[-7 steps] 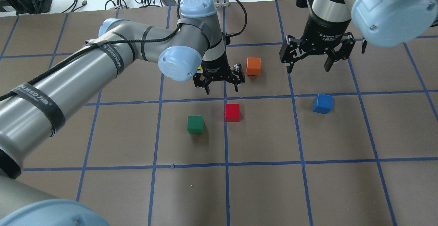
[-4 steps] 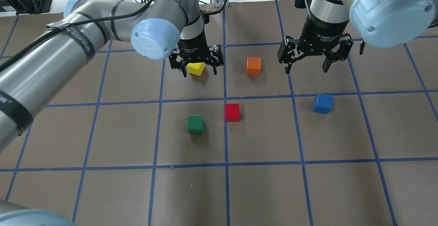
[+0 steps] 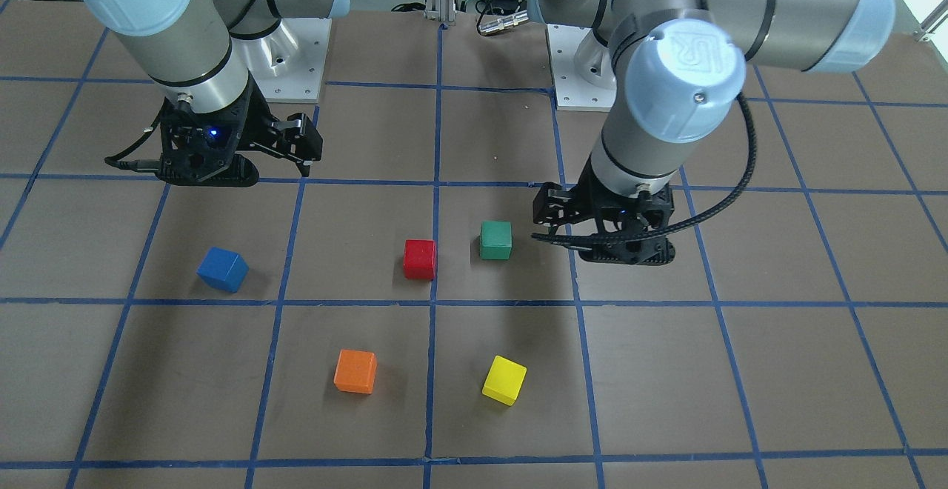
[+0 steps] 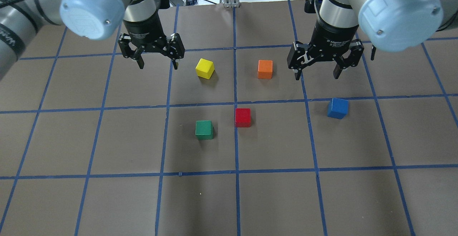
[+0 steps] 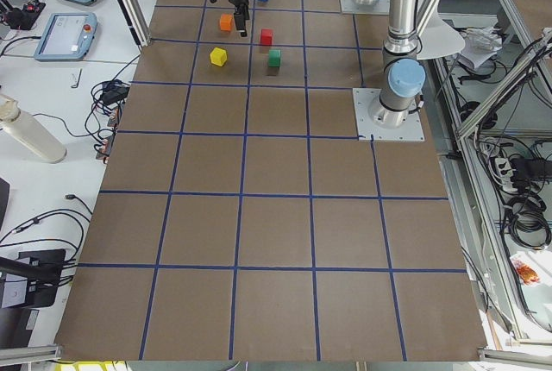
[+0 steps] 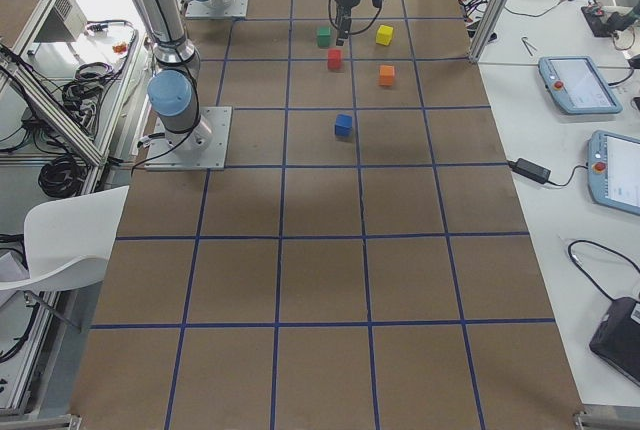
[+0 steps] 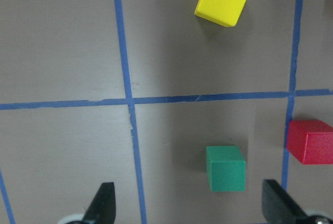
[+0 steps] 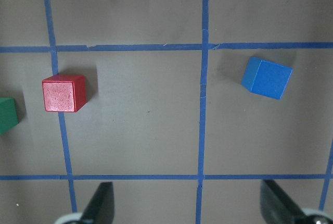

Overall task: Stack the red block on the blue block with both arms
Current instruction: 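Raise the left gripper away while the right gripper moves toward the red cube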

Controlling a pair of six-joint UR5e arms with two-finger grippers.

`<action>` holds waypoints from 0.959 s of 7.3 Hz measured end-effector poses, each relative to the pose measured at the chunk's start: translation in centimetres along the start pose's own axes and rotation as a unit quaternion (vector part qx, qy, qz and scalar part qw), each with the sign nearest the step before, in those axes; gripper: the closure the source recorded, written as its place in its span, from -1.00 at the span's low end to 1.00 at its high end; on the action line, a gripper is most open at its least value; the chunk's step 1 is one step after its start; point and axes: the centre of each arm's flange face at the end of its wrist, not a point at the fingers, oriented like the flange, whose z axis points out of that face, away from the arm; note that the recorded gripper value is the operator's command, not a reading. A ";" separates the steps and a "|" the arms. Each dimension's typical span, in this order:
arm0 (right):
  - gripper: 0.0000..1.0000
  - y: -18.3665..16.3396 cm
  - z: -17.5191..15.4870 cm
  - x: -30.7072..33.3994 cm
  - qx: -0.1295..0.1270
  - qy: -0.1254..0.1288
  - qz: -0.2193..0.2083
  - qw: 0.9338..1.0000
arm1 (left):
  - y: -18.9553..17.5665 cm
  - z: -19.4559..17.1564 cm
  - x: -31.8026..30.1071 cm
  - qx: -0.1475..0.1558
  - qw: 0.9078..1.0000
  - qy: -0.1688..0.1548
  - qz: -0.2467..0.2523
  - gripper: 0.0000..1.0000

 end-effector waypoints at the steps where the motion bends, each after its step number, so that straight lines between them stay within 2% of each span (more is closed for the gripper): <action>1: -1.00 -0.4 0.5 -0.2 -0.001 0.000 0.009 1.000 | 1.0 -1.1 -2.2 -0.011 1.000 -0.002 0.007 -1.00; 3: -1.00 -1.2 2.5 -1.8 -0.005 0.003 0.015 1.000 | 3.4 -3.1 -4.1 -0.030 0.999 -0.016 0.013 -1.00; 7: -1.00 -2.4 8.7 -8.7 0.019 -0.001 0.016 1.000 | 4.9 -4.3 -4.7 -0.030 0.999 -0.017 0.010 -1.00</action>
